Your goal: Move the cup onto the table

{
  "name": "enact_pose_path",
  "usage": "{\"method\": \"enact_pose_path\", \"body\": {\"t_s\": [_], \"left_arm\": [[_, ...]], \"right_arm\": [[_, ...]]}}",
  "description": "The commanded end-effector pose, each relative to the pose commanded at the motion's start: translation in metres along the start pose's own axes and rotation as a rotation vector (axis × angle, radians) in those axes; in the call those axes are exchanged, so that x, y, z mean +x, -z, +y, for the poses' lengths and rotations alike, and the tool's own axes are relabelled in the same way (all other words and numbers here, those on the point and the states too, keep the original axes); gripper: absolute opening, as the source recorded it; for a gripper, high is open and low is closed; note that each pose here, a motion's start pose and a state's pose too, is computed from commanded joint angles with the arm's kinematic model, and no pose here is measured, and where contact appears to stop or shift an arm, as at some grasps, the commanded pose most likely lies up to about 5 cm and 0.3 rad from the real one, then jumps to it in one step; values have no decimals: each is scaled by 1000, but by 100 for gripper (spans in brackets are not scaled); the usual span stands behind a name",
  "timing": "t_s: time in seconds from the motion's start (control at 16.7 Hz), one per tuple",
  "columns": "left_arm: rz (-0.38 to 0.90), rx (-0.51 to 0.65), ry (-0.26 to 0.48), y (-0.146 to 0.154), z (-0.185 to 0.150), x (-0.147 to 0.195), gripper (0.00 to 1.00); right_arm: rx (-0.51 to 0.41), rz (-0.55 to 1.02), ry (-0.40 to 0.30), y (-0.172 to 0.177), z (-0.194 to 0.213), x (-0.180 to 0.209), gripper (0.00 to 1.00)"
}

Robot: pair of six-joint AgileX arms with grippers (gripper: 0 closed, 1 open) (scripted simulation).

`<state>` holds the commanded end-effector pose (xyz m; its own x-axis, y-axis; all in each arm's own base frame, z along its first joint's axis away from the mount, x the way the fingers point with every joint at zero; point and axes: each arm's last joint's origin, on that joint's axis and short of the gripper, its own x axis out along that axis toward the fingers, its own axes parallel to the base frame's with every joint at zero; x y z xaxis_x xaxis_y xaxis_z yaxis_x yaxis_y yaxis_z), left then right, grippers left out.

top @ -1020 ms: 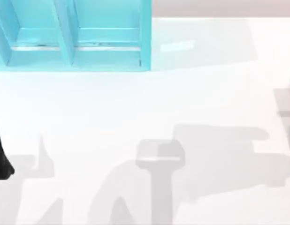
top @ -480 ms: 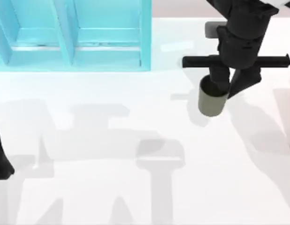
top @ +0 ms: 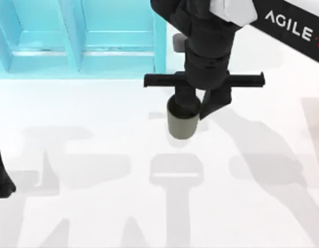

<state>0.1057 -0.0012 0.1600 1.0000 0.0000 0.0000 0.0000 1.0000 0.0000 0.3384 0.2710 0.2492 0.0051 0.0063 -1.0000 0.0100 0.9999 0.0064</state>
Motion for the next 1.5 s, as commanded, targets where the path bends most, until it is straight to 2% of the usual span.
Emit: {"method": "enact_pose_path", "body": {"t_s": [0.24,0.66,0.96,1.5], "left_arm": [[0,0,0,0,0,0,100],[0,0,0,0,0,0,100],[0,0,0,0,0,0,100],[0,0,0,0,0,0,100]], "right_arm": [[5,2,-3,-1,0,5,0],[1,-1,-1,0,8,60,0],[0,0,0,1,9,64,0],[0,0,0,1,9,64,68]]}}
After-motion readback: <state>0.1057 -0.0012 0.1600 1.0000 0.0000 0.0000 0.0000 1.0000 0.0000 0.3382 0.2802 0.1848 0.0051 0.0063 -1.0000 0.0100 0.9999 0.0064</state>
